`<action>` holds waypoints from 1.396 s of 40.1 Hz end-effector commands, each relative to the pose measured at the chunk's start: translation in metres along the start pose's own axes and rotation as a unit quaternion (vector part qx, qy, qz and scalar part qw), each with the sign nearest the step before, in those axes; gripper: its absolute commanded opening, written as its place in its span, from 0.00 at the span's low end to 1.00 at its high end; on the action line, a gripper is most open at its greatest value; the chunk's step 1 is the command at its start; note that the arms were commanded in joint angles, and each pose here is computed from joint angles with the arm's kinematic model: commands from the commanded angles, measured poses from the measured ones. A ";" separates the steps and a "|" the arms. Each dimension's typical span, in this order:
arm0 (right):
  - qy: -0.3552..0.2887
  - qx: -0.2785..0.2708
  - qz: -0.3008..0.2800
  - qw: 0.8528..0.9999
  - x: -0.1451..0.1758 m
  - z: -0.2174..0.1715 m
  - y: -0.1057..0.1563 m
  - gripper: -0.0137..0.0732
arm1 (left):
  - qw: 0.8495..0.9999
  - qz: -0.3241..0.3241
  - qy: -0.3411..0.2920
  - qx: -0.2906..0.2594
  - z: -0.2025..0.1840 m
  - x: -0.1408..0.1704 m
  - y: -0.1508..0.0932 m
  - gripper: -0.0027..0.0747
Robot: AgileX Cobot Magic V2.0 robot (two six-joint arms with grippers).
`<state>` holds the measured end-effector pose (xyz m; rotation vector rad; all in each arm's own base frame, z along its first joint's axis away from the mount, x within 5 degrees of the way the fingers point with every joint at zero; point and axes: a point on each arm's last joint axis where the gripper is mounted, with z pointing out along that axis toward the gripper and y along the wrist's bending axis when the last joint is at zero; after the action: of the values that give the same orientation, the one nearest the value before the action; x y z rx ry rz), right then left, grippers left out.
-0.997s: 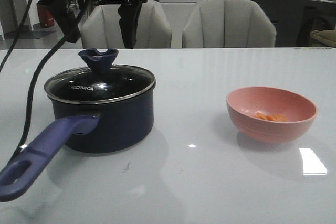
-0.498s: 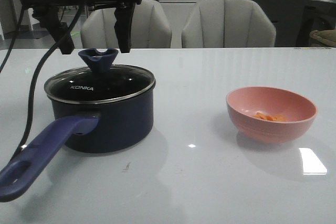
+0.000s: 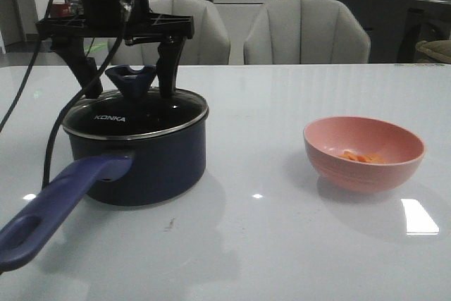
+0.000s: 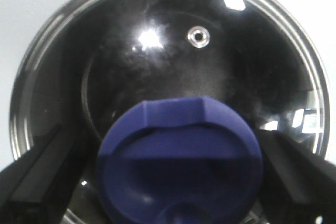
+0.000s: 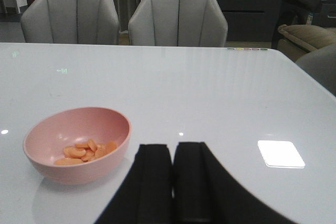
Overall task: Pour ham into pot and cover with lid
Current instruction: 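Lower the left gripper onto the purple knob of the glass lid, then grasp the lid knob with the left gripper and lift the lid off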
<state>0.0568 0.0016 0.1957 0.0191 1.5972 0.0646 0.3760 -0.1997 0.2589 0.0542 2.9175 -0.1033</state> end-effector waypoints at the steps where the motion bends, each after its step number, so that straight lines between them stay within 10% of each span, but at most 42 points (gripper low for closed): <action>1: -0.055 -0.002 -0.005 0.998 -0.011 -0.002 0.001 0.33 | 0.999 -0.005 -0.041 0.022 -0.028 -0.004 0.000 0.72; 17: -0.055 -0.002 -0.005 0.998 -0.011 -0.002 0.001 0.33 | 0.999 -0.002 -0.044 0.015 -0.028 -0.005 0.001 0.25; 44: -0.055 -0.002 -0.005 0.998 -0.011 -0.002 0.001 0.33 | 0.993 0.008 -0.114 -0.014 -0.086 0.002 0.020 0.23; 56: -0.055 -0.002 -0.005 0.998 -0.011 -0.002 0.001 0.33 | 0.991 -0.026 -0.128 -0.029 -0.114 0.005 0.077 0.23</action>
<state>0.0568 0.0016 0.1957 0.0191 1.5972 0.0646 0.3607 -0.1398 0.3271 0.0142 2.7759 -0.0036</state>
